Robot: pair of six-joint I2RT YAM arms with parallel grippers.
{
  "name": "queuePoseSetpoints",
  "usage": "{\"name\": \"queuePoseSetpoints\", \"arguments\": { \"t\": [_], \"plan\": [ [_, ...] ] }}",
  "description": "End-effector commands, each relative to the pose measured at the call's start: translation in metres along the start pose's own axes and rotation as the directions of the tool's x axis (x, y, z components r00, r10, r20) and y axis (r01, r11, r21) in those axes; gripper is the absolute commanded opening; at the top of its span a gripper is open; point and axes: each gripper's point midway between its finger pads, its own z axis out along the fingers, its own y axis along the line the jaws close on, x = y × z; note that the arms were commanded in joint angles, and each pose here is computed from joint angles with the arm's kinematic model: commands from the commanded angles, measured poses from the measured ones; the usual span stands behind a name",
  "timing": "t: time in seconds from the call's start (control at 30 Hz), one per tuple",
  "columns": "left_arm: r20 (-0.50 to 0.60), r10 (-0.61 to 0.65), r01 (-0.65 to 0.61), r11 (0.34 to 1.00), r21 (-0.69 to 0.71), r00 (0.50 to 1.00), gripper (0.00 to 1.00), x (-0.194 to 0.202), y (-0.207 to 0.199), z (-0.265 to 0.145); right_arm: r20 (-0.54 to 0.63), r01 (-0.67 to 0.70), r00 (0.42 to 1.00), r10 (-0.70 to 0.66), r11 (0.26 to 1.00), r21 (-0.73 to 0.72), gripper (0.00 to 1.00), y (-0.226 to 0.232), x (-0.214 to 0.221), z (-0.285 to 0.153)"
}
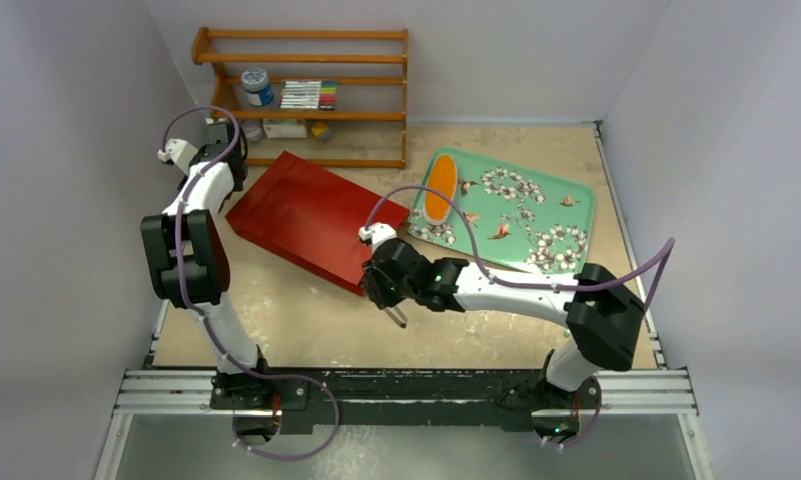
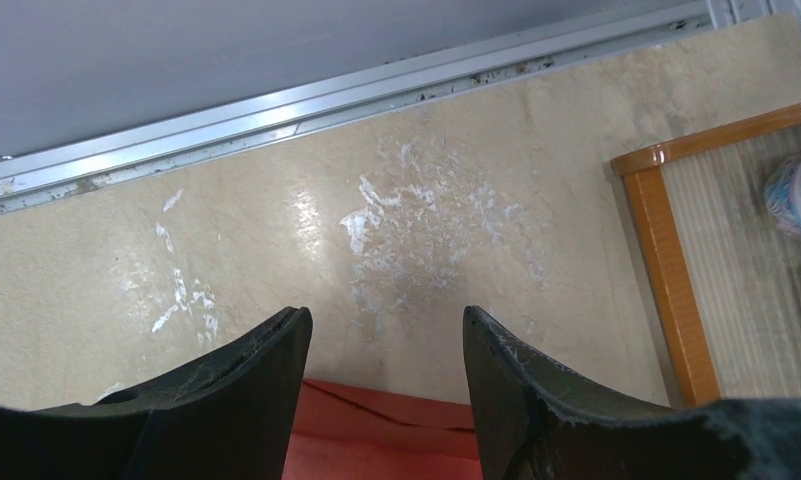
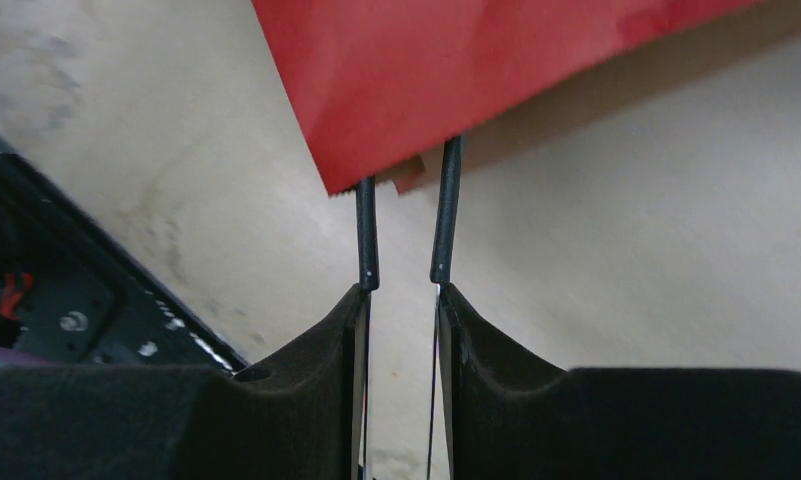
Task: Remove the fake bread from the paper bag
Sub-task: Take out the fake bread from the paper bag.
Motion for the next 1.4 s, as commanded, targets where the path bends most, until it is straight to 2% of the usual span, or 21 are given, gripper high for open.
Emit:
{"name": "queuePoseSetpoints", "arguments": {
  "t": [0.0,0.3,0.47,0.9,1.37],
  "plan": [
    [-0.007,0.014,-0.013,1.0,0.02,1.0,0.57,-0.005,-0.011,0.002,0.125,0.121,0.987,-0.104,0.983,-0.137,0.31,0.058,-0.045,-0.008],
    [-0.044,0.058,-0.057,0.998,0.029,0.997,0.57,0.008,-0.011,0.007,0.162,0.196,0.972,-0.167,0.964,-0.181,0.31,0.099,-0.067,-0.001],
    [-0.048,0.067,-0.066,0.997,0.028,0.997,0.57,0.01,-0.009,0.007,0.101,0.174,0.982,-0.162,0.977,-0.125,0.31,0.087,-0.05,0.015],
    [-0.054,0.064,-0.062,0.997,0.036,0.997,0.57,0.012,-0.009,0.006,0.019,0.16,0.987,-0.159,0.982,-0.095,0.32,0.077,-0.005,0.036],
    [-0.055,0.069,-0.066,0.997,0.046,0.996,0.57,0.013,-0.012,0.008,-0.051,0.127,0.991,-0.127,0.992,-0.006,0.35,0.062,0.018,0.06]
  ]
}}
